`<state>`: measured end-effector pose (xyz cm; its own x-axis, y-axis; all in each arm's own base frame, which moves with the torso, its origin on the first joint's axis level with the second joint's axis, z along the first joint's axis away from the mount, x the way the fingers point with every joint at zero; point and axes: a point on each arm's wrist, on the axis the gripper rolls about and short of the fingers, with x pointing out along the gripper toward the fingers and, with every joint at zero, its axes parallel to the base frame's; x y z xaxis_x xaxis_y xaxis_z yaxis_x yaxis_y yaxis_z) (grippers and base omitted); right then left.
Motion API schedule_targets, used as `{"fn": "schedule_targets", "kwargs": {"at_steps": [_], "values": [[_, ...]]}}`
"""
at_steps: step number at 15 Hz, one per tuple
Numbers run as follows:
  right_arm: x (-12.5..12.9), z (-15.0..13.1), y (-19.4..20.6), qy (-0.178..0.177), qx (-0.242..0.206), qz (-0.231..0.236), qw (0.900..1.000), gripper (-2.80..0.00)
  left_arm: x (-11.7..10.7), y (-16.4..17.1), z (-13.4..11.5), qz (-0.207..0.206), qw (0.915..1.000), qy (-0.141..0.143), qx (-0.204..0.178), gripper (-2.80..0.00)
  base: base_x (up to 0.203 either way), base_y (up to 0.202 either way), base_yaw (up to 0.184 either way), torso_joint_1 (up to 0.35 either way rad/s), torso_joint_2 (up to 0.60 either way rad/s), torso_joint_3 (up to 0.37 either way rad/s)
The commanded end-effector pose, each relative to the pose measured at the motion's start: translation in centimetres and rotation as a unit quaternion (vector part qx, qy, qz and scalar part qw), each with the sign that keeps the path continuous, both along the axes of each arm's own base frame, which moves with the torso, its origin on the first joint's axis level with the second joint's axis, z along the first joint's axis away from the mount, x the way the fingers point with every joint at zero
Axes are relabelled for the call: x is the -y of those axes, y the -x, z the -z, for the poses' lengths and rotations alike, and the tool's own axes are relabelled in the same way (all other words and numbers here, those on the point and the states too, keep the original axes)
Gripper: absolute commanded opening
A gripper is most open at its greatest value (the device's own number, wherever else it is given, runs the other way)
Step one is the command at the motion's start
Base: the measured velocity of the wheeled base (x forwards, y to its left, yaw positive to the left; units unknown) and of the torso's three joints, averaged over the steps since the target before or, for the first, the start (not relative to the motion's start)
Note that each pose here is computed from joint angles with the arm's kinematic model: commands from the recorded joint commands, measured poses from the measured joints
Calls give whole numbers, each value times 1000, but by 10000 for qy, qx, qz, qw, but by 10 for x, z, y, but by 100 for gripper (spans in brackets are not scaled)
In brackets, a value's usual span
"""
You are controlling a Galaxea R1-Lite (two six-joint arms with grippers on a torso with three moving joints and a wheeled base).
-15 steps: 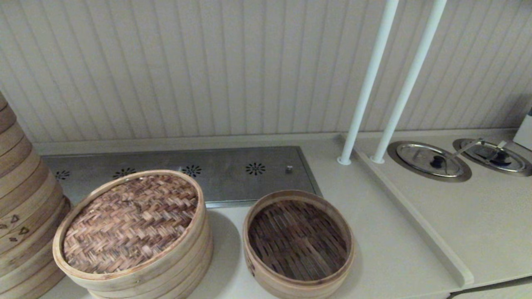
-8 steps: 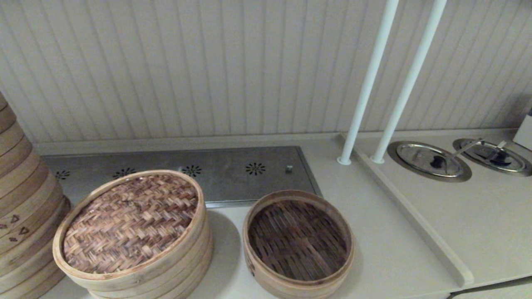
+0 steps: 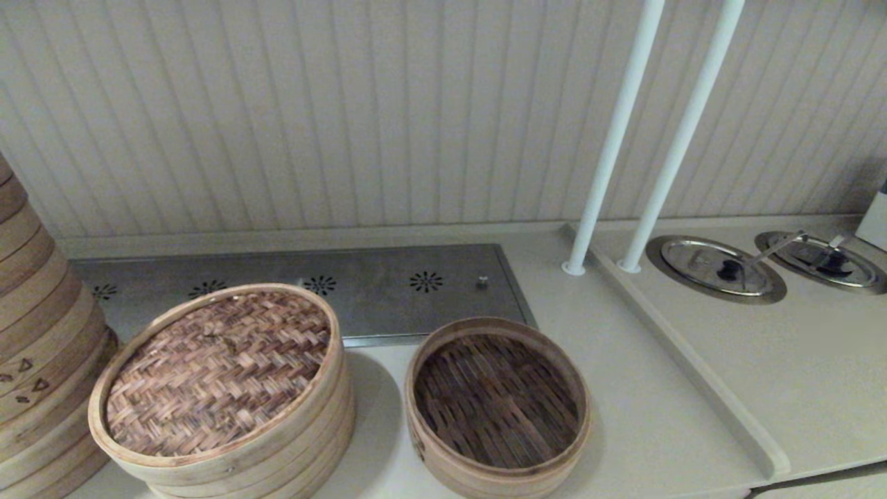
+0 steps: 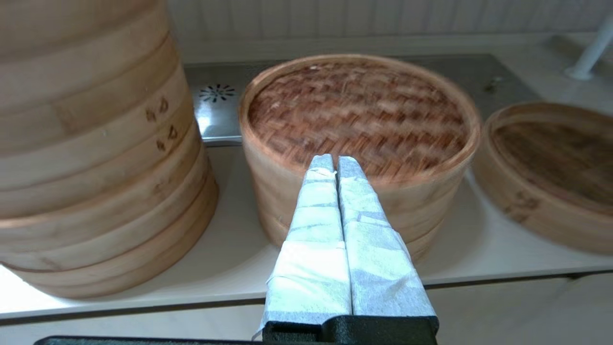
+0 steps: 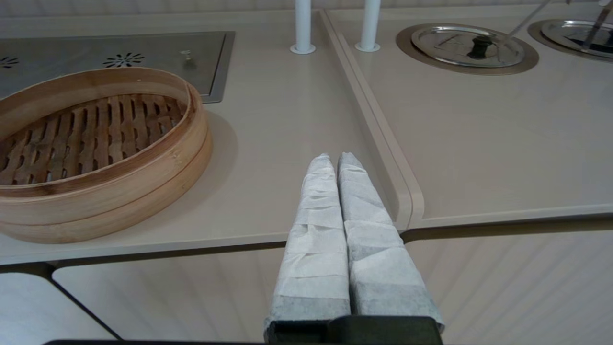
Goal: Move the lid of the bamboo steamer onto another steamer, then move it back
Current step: Pick up the steamer
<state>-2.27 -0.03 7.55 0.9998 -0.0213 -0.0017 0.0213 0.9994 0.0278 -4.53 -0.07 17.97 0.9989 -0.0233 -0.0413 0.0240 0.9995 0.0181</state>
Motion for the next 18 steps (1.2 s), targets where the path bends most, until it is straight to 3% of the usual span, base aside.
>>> {"fn": "schedule_targets", "kwargs": {"at_steps": [1, 3, 5, 8, 10, 12, 13, 14, 16, 17, 18], "values": [[0, 1, 0, 1, -15, 1, 10000, -280, 0, -39, -33, -24, 9951, 111, -987, -280, 0, 0, 0, 0, 0, 0], [0, 1, 0, -6, -14, 1, 10000, -280, 0, -68, -53, -73, 9835, 313, -1781, -280, 0, 0, 0, 0, 0, 0], [0, 1, 0, -6, -14, 1, 10000, -280, 0, -96, -70, -145, 9626, 612, -2636, -280, 0, 0, 0, 0, 0, 0], [0, 1, 0, -6, -14, 1, 10000, -280, 12, -137, -85, -80, 9179, 1282, -3755, -280, 0, 0, 0, 0, 0, 0], [0, 1, 0, -6, -22, 1, 10000, -280, 34, -157, -80, 43, 8858, 1419, -4418, -280, 0, 0, 0, 0, 0, 0], [0, 1, 0, -6, -14, 1, 10000, -280, 59, -178, -70, -270, 8632, 1468, -4823, -280, 0, 0, 0, 0, 0, 0], [0, 1, 0, -6, -14, 1, 10000, -280, 70, -188, -69, -487, 8576, 1579, -4870, -280, 0, 0, 0, 0, 0, 0], [0, 1, 0, -6, -14, 1, 10000, -280, 77, -196, -72, -664, 8562, 1750, -4815, -280, 0, 0, 0, 0, 0, 0], [0, 1, 0, -6, -14, 1, 10000, -280, 83, -205, -72, -812, 8544, 1815, -4801, -280, 0, 0, 0, 0, 0, 0], [0, 1, 0, -6, -14, 1, 10000, -280, 85, -209, -70, -881, 8536, 1802, -4808, 0, 0, 0, 0, 0, 0, 0], [0, 1, 0, -6, -14, 1, 10000, -280, 87, -213, -68, -976, 8540, 1779, -4790, 0, 0, 0, 0, 0, 0, 0]]}}
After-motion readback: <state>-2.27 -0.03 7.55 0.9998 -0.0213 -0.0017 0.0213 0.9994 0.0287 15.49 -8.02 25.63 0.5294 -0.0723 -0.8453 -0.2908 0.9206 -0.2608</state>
